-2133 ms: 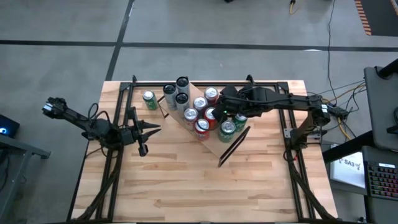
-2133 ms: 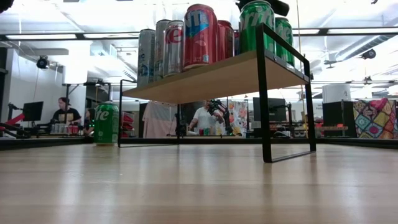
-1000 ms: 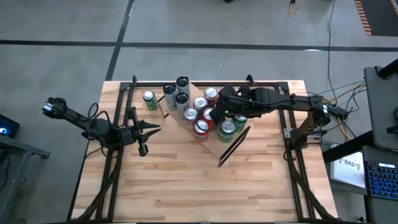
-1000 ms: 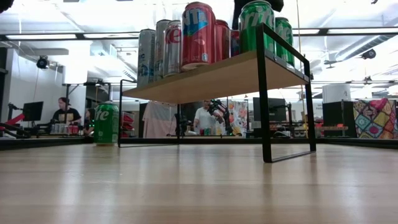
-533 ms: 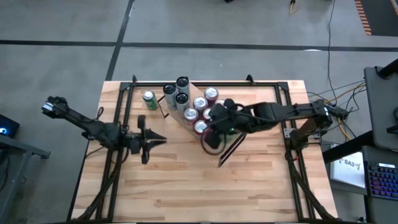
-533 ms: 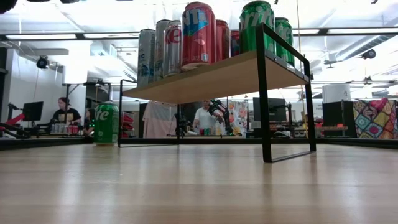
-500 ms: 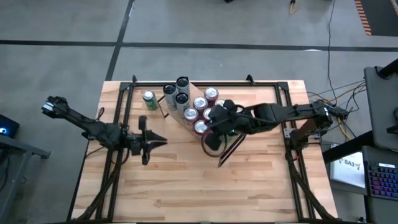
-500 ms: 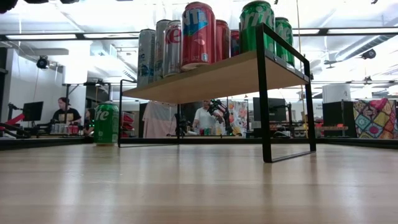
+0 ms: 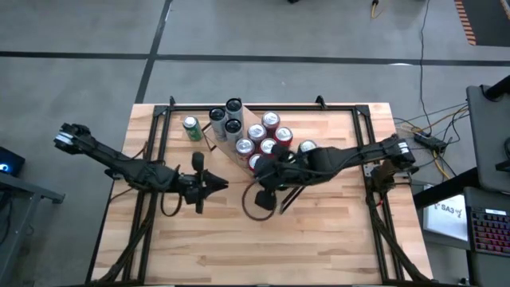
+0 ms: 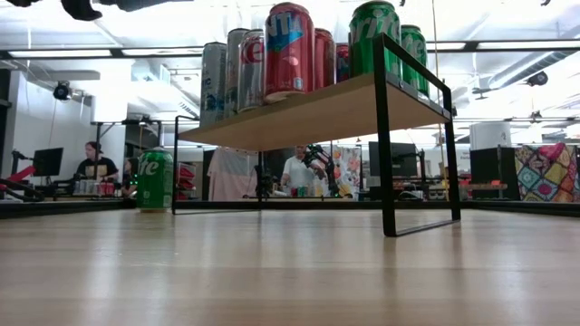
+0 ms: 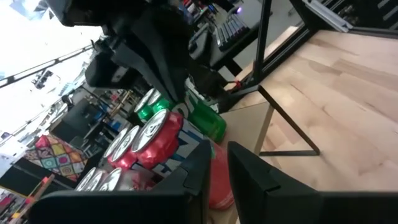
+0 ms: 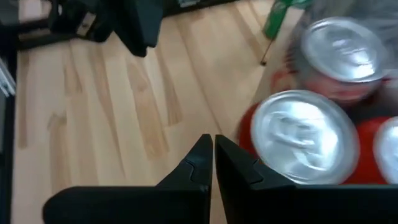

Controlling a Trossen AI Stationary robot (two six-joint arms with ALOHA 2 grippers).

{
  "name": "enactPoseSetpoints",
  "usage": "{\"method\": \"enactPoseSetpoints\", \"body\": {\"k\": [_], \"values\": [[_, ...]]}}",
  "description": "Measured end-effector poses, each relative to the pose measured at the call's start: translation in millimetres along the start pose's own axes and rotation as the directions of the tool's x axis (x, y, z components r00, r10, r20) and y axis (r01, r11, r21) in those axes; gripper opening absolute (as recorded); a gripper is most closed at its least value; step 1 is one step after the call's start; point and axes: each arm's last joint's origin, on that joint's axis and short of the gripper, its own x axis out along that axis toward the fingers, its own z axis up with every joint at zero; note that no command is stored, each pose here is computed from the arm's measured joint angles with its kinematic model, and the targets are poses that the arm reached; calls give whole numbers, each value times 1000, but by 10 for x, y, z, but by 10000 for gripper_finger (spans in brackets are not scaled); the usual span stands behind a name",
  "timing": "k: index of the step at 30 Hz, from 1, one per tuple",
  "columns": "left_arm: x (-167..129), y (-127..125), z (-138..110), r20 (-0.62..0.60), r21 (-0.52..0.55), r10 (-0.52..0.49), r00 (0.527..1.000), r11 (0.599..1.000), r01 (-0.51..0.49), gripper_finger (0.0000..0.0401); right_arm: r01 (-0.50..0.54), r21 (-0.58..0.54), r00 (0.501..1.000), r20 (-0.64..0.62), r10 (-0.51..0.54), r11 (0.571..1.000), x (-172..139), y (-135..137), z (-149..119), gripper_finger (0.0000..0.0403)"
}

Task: Place canned beverage on shelf
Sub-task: Put the orange soda can on the shelf aligned with the other orange soda can

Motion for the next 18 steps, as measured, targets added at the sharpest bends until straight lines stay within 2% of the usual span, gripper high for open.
{"method": "enactPoseSetpoints", "body": {"k": [3,18], "values": [[49,-13,17,-9,5,-7,1000,1000,7,38,5,-21,1000,-20,-6,1000,107,38,-30,9],[46,9,32,-9,-6,6,1000,1000,-6,38,83,2,996,12,-84,997,110,-25,-3,9]]}}
